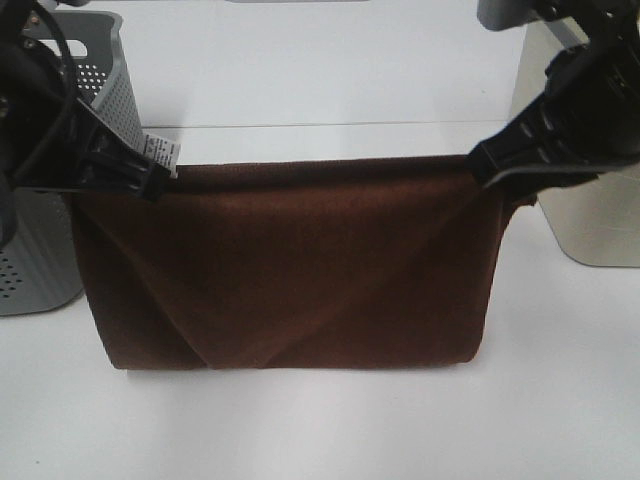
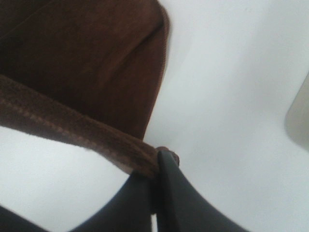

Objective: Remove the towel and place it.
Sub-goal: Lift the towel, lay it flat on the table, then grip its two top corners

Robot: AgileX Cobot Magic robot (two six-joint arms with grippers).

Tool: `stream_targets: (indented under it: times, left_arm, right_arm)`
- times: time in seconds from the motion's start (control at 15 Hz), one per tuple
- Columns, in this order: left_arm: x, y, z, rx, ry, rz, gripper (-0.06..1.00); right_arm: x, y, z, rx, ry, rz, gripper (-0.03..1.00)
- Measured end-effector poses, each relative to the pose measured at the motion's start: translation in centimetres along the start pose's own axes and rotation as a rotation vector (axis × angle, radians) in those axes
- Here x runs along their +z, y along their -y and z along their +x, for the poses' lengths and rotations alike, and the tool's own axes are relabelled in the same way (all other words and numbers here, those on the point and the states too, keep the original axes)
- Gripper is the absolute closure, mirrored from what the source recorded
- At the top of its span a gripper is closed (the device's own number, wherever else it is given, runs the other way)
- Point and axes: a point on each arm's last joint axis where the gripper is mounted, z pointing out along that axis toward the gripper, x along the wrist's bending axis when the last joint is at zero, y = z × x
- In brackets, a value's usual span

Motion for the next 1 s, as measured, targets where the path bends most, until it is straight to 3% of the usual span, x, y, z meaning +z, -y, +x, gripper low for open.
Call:
stream_targets:
  times: [0.07,0.13,0.27,0.33,0.53,0.6,0.8,0.93,1.0]
  left_arm:
    - [1.1,-0.8,0.4,-0.002,-0.027,-0.007,0.94]
    - [3.8,-3.1,2.0,-0.057,-0.066,-0.027,0.94]
    - [6.7,-6.1,4.4,-0.108,-0.098,-0.079,0.94]
    - [6.7,-6.1,4.4,-0.108,-0.098,-0.079,0.94]
    - [9.7,-12.0,8.1,-0.155,-0.12,-0.239,0.94]
    - [9.1,-16.8,10.4,-0.188,-0.152,-0.383,0.94]
    - [1.9,-23.6,12.5,-0.175,-0.194,-0.686,0.94]
    - [-3.6,-26.2,12.9,-0.149,-0.205,-0.881,0.94]
    - [-4.7,-26.5,13.0,-0.149,-0.205,-0.919,0.94]
  right_arm:
    - [0.9,-1.7,-0.2,-0.025,0.036,0.0,0.97]
    - [2.1,-5.2,-0.5,-0.06,0.096,-0.031,0.97]
    - [3.5,-9.1,-0.9,-0.087,0.164,-0.079,0.97]
    - [3.5,-9.1,-0.9,-0.087,0.164,-0.079,0.97]
    - [3.9,-16.2,-1.9,-0.145,0.337,-0.249,0.97]
    - [2.3,-20.0,-2.3,-0.165,0.411,-0.382,0.97]
    - [-5.8,-24.2,-2.5,-0.169,0.459,-0.713,0.97]
    - [-11.1,-25.0,-2.5,-0.159,0.473,-0.889,0.97]
    - [-12.0,-25.0,-2.5,-0.158,0.474,-0.914,0.97]
